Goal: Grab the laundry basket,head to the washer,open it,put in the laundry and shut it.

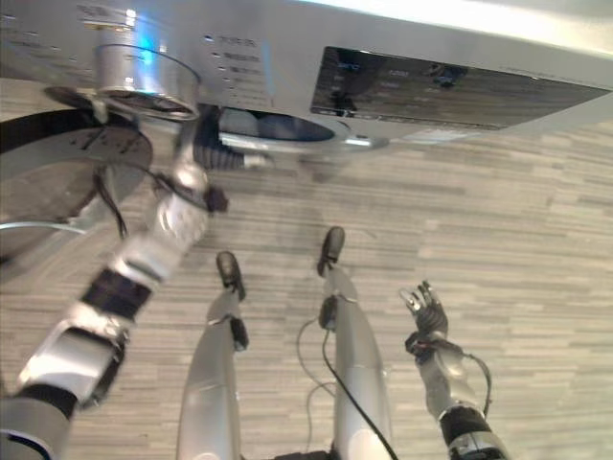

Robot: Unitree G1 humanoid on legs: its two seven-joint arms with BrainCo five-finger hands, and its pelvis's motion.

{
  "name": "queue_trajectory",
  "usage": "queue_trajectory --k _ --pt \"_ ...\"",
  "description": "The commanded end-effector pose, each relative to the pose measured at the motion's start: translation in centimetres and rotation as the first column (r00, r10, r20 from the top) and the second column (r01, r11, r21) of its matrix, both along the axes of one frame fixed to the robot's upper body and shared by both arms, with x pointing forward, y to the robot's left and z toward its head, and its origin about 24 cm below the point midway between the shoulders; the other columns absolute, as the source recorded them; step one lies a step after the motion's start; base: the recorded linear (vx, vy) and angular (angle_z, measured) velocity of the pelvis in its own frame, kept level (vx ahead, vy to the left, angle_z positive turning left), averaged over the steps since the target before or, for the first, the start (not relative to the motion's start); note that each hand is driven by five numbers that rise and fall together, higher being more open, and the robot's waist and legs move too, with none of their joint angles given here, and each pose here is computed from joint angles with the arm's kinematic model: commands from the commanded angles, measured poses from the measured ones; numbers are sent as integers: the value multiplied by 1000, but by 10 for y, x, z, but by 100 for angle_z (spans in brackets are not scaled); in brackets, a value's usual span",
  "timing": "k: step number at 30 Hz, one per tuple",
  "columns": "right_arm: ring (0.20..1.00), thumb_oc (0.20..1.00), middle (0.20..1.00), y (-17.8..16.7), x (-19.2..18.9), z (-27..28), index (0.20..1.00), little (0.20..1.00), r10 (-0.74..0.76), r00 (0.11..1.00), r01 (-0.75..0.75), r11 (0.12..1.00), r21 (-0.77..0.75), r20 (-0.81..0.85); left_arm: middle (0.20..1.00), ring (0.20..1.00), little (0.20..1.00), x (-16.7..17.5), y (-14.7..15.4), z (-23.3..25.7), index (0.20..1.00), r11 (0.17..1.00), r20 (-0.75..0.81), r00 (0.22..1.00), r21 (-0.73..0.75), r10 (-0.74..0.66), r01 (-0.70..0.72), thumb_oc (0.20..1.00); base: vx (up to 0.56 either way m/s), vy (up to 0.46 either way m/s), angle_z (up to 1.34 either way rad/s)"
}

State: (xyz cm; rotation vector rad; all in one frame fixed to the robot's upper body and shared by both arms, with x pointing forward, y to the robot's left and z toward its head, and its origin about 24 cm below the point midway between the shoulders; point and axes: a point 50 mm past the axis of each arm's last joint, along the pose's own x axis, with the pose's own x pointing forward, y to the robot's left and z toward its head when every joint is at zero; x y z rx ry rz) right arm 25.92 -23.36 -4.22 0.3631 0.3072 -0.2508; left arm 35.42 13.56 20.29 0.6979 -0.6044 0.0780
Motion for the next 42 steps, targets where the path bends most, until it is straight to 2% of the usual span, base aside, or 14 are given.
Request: queue_trajectory --k 1,11,14,19,20,22,24,25,26,27,33,38,41,42 --pt "1000 1000 1000 -21 -20 -4 1000 1000 -54 998 52 997 -58 -28 1000 1000 1000 -8 -23 37 1000 987 139 979 -52 -146 154 1000 -16 26 5" --pt "1000 1000 1000 -18 -24 -13 1000 1000 -98 993 96 995 -29 -66 1000 1000 1000 -29 -6 -14 1000 941 18 970 -239 -243 240 1000 -3 17 0" --pt "1000 1000 1000 -33 -40 -25 1000 1000 -177 976 177 984 -17 -128 1000 1000 1000 -57 25 -71 1000 931 -188 940 -287 -286 226 1000 43 73 -2" --pt "1000 1000 1000 -66 -64 -31 1000 1000 -266 946 255 963 -82 -187 1000 1000 1000 -91 59 -151 1000 938 -496 834 -339 -241 69 1000 67 49 -1" --pt "1000 1000 1000 -66 -64 -31 1000 1000 -266 946 255 963 -82 -187 1000 1000 1000 -91 59 -151 1000 938 -496 834 -339 -241 69 1000 65 63 1" --pt "1000 1000 1000 -86 -80 -30 1000 1000 -319 924 295 945 -142 -209 1000 1000 1000 -115 79 -201 1000 944 -666 731 -315 -146 -99 1000 38 43 -8" --pt "1000 1000 1000 -91 -83 -28 1000 1000 -343 918 318 936 -149 -199 1000 1000 1000 -124 88 -217 1000 945 -717 690 -285 -100 -160 1000 77 37 -6" --pt "1000 1000 1000 -103 -89 -16 1000 1000 -393 908 370 914 -164 -145 1000 1000 1000 -146 99 -247 1000 934 -803 596 -227 -21 -274 1000 93 39 1" --pt "1000 1000 1000 -103 -89 -16 1000 1000 -394 907 370 914 -164 -146 1000 1000 1000 -146 99 -247 1000 934 -803 595 -228 -21 -274 1000 126 53 -2" --pt "1000 1000 1000 -117 -87 8 1000 1000 -432 901 414 883 -221 -36 1000 1000 1000 -166 108 -271 1000 901 -863 504 -193 32 -387 1000 89 37 -2" --pt "1000 1000 1000 -138 -71 108 1000 1000 -393 841 529 743 -411 372 1000 1000 1000 -206 107 -308 1000 873 -942 327 -96 76 -478 1000 107 45 6" --pt "1000 1000 1000 -136 -50 205 1000 1000 -194 733 623 578 -528 652 1000 1000 1000 -215 103 -316 1000 876 -957 282 -77 70 -477 1000 75 72 4" --pt "1000 1000 1000 -132 -42 233 1000 1000 -122 702 648 519 -558 701 1000 1000 1000 -217 102 -318 1000 887 -962 266 -66 65 -458 1000 44 85 5" --pt "1000 1000 1000 -123 -33 263 1000 1000 -2 713 638 417 -647 701 1000 1000 1000 -219 101 -320 1000 898 -968 247 -60 55 -435 1000 31 68 3"
